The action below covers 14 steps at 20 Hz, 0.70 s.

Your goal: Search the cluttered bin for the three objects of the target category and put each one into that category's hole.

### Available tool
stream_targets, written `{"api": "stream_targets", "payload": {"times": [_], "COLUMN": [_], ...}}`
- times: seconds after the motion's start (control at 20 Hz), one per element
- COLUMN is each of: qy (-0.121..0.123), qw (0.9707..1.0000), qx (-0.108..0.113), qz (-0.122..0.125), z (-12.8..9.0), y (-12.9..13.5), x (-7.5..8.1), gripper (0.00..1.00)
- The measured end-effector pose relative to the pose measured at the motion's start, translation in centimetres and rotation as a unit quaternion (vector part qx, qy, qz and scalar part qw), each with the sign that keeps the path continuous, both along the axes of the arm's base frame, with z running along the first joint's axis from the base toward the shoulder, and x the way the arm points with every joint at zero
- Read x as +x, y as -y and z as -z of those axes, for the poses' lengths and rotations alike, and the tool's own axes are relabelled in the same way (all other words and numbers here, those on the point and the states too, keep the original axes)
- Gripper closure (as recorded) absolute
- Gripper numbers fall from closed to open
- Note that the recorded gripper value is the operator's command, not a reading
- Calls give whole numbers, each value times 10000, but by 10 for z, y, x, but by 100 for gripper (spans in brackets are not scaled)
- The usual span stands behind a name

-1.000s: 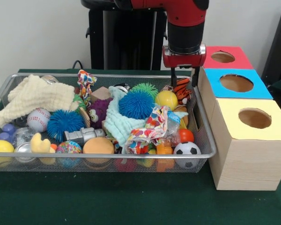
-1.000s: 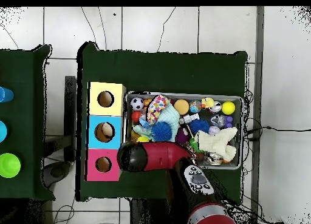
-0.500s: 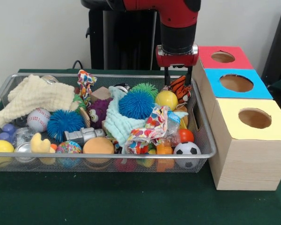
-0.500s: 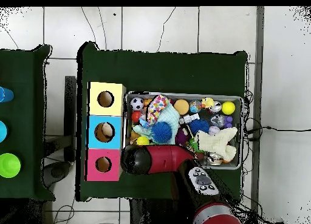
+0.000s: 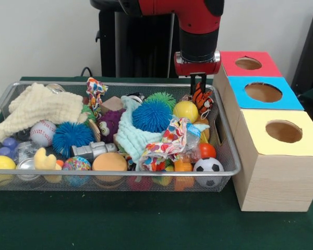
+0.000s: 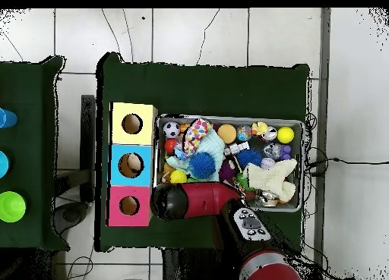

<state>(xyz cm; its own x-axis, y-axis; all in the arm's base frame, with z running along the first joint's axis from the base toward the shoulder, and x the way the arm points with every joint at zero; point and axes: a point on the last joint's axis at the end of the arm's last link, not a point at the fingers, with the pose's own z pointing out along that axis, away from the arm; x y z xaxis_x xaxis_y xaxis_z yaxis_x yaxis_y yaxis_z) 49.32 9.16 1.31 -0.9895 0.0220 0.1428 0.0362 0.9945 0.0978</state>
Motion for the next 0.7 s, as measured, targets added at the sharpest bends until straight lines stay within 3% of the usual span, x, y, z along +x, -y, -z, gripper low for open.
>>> {"api": "stream_targets", "payload": {"times": [0.7], "qy": [43], "qw": [10000], "qx": [2], "qz": [5], "z": [0], "y": [0], "x": [1], "gripper": [100]}}
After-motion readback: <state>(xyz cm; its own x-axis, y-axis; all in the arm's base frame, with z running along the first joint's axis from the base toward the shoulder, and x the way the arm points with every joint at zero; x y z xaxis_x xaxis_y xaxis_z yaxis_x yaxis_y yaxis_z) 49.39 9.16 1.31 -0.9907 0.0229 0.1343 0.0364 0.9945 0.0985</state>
